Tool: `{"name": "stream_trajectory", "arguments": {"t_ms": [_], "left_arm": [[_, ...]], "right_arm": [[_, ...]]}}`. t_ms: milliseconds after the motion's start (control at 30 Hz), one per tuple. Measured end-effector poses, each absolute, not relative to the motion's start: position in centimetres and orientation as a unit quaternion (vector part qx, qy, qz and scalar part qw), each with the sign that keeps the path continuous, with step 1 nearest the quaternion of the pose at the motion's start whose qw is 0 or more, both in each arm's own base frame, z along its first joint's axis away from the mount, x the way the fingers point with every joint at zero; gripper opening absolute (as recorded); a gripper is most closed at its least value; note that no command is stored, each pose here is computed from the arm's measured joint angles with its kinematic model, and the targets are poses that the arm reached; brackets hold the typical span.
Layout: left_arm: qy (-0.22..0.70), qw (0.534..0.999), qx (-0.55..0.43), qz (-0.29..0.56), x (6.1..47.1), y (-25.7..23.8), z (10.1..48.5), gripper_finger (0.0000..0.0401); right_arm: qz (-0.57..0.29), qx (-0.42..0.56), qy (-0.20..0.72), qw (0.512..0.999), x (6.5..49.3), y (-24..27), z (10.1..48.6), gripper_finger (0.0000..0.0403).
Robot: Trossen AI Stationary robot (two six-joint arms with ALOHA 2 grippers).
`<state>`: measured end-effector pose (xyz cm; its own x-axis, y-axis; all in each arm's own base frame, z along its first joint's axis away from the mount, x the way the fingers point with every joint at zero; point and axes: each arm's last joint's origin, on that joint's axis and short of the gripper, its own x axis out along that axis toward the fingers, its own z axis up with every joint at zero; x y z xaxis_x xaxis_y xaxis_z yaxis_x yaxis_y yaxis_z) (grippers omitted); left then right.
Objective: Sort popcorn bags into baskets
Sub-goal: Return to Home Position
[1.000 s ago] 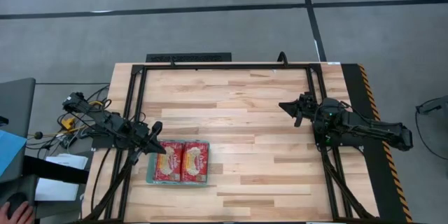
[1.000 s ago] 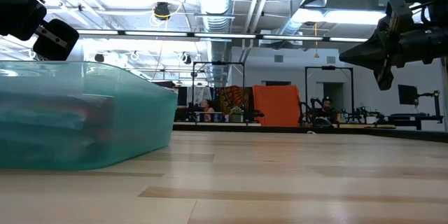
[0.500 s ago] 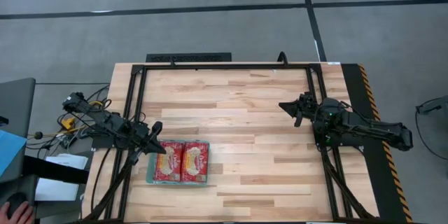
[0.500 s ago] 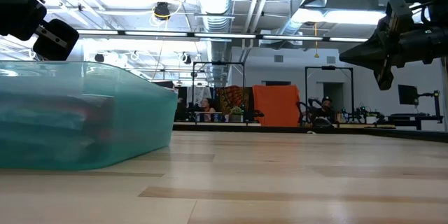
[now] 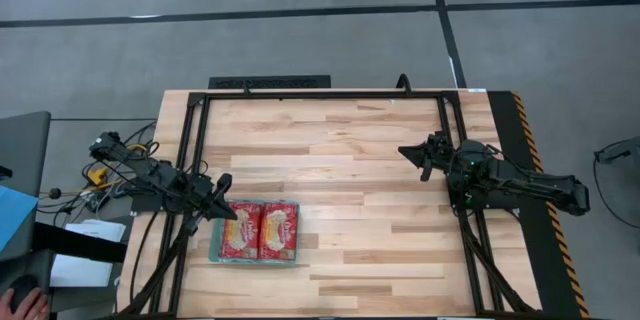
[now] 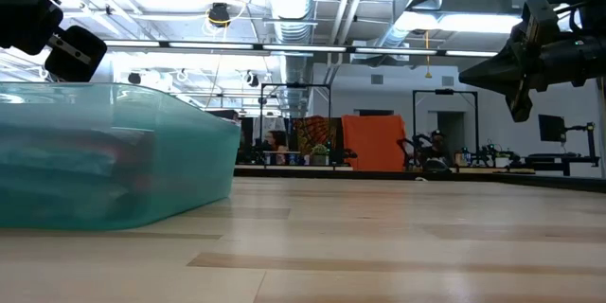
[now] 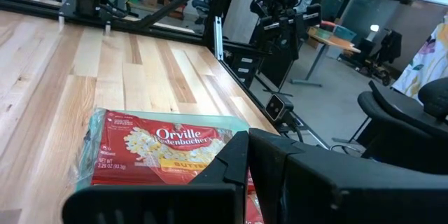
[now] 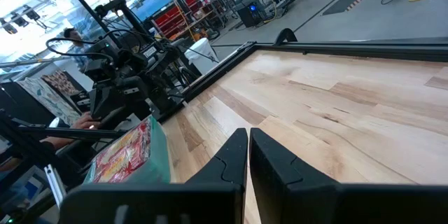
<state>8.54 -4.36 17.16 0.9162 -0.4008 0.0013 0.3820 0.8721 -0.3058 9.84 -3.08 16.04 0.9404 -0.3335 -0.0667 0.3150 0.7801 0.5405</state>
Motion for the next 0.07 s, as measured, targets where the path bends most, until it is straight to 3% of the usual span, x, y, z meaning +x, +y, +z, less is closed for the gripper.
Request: {"name": "stream_trajectory", "arguments": {"t_ms": [67], "left_arm": [[0.031, 0.967, -0.152, -0.202, 8.54, -4.36, 17.16, 0.0000]], "right_arm": [[-0.172, 0.284, -0.016, 0.943, 9.84, -3.08, 16.04, 0.0042]]}}
